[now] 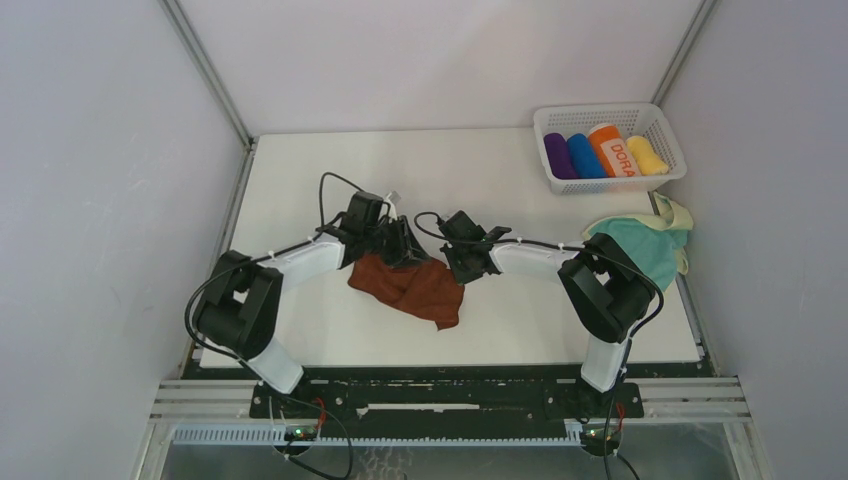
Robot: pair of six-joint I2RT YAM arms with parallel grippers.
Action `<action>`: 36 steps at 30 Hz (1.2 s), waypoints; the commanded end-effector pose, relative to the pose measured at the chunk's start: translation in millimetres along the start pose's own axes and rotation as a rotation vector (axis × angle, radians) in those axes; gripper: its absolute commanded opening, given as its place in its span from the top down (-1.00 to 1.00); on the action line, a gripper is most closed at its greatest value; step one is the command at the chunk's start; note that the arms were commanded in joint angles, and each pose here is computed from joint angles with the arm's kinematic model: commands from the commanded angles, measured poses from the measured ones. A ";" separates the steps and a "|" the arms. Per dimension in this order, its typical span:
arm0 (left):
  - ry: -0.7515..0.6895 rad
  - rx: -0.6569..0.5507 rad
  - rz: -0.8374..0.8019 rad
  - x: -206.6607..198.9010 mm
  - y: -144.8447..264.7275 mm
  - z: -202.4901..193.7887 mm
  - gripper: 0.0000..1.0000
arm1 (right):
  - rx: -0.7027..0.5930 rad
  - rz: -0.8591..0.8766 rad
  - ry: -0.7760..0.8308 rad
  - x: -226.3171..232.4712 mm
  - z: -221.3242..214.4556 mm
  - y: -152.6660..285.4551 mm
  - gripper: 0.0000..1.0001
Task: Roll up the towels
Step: Flatten out the towel at the center of the board.
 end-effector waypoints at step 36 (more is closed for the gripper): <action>-0.125 -0.023 -0.031 3.3 -29.9 22.8 0.71 | 0.055 -0.033 0.005 -16.8 -21.0 6.2 1.00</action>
Point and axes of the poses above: each gripper's point midway between its finger pads, its own y axis back along the fingers, its own x axis along the line the jaws close on, z = x × y, the point moved 2 cm from there along y, back along the fingers, and after that the axes turned 15 degrees about -y, right-handed, at the moved point
